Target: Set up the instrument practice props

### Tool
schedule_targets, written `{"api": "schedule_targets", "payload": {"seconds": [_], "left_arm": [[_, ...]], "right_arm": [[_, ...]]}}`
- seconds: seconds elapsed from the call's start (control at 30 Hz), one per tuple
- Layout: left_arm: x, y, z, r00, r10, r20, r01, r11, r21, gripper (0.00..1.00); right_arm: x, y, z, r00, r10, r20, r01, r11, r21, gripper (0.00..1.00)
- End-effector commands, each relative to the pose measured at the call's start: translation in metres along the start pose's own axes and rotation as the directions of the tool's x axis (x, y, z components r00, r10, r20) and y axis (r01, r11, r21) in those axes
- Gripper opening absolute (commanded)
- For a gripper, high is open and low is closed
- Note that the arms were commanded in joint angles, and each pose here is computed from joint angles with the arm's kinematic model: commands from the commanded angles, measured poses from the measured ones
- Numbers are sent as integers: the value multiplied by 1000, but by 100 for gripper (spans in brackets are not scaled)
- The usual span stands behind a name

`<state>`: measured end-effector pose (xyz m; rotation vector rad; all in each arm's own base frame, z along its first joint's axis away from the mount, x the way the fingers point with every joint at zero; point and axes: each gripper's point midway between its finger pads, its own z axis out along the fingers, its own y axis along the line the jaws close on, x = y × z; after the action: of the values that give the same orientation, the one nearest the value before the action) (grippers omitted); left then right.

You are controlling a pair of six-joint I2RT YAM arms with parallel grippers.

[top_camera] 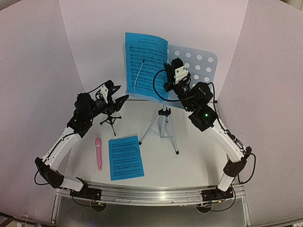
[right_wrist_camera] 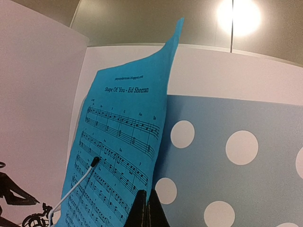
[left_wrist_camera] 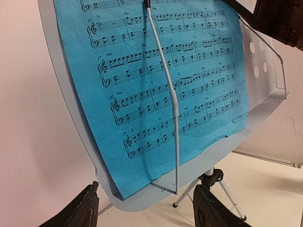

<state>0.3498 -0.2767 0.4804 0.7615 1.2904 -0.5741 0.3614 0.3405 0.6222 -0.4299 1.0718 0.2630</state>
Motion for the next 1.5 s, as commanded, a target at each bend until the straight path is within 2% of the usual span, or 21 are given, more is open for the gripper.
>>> {"api": "schedule_targets", "payload": {"seconds": [0.0, 0.63, 0.8, 0.97, 1.23, 1.27, 1.37, 1.47], "left_arm": [[-19, -2, -7, 998, 29, 54, -30, 1000, 8, 68], [-21, -3, -9, 998, 32, 57, -33, 999, 9, 68], [-19, -3, -9, 998, 32, 52, -33, 999, 9, 68], [-19, -2, -11, 998, 36, 49, -36, 999, 0, 68], [-30, -5, -20, 997, 47, 60, -47, 999, 2, 68], [-30, -6, -23, 998, 46, 50, -46, 999, 7, 68], [-34, -11, -35, 997, 60, 43, -61, 998, 13, 70], [-29, -23, -53, 997, 74, 7, -74, 996, 47, 75]], "right_arm": [[-33, -21, -11, 998, 20, 66, -22, 999, 43, 0], [-33, -23, -12, 998, 9, 62, -12, 999, 49, 1], [-36, -23, -14, 998, 17, 67, -20, 999, 44, 13], [-41, -25, -21, 996, 44, 73, -46, 999, 27, 22], [-57, -18, -44, 986, 153, 71, -147, 986, -83, 41], [-59, -15, -47, 983, 171, 67, -164, 981, -100, 48], [-56, -6, -56, 972, 233, 15, -229, 964, -136, 60], [-36, 1, -65, 955, 281, -98, -293, 946, -141, 66]]}}
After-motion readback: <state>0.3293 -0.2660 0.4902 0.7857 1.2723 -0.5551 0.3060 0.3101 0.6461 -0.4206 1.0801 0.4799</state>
